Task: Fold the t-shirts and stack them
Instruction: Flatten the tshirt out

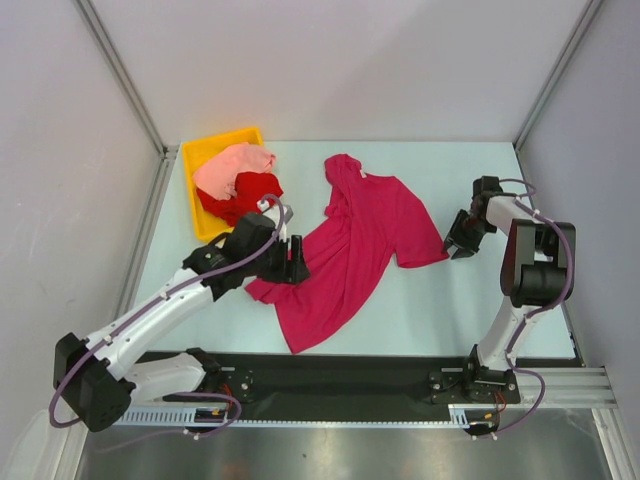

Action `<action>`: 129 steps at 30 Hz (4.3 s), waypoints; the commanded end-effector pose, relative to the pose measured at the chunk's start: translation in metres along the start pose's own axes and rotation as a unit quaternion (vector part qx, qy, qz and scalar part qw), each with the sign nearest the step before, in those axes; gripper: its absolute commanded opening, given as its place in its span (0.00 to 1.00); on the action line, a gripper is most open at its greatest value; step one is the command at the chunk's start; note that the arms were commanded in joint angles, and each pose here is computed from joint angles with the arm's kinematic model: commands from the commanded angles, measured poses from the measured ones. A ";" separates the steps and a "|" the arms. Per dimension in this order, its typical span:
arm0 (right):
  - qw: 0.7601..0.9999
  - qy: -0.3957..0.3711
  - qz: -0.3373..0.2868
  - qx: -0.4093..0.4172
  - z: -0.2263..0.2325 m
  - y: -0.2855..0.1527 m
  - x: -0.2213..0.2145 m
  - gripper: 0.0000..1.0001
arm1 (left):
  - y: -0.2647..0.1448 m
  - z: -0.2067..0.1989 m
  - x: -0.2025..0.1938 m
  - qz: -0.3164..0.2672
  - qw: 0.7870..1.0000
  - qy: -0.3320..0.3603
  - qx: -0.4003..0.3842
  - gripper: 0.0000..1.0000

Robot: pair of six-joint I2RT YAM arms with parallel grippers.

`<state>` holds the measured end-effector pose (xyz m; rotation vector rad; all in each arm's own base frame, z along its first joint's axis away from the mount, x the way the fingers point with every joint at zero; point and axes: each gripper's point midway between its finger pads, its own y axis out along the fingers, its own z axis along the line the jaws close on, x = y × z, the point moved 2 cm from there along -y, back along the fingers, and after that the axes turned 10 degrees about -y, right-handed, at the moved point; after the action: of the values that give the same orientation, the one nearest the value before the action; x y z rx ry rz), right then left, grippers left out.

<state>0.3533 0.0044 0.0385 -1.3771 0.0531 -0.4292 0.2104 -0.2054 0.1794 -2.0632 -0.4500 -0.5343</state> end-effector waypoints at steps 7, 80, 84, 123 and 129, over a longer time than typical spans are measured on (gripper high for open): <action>1.000 -0.009 -0.004 0.009 -0.001 0.001 -0.005 0.34 | -0.021 0.005 -0.015 0.006 1.000 -0.030 0.002 0.67; 0.998 -0.011 -0.010 0.060 0.016 -0.013 -0.010 0.00 | 0.034 0.035 -0.188 0.235 0.894 0.318 0.210 0.42; 0.998 -0.011 -0.011 0.059 0.016 -0.014 -0.010 0.00 | 0.034 0.033 -0.185 0.226 0.897 0.316 0.209 0.35; 0.812 0.102 -0.520 0.244 0.071 -0.459 0.107 0.00 | -0.215 -0.083 0.205 -0.399 0.867 0.176 0.242 0.00; 0.754 0.073 -0.607 0.239 0.071 -0.524 0.108 0.00 | -0.276 -0.107 0.248 -0.508 0.815 0.171 0.218 0.00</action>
<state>0.3511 -0.0288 0.5260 -0.7550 -0.6610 -1.4246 0.2614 -0.1566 0.4938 -1.2070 -1.1264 -1.1943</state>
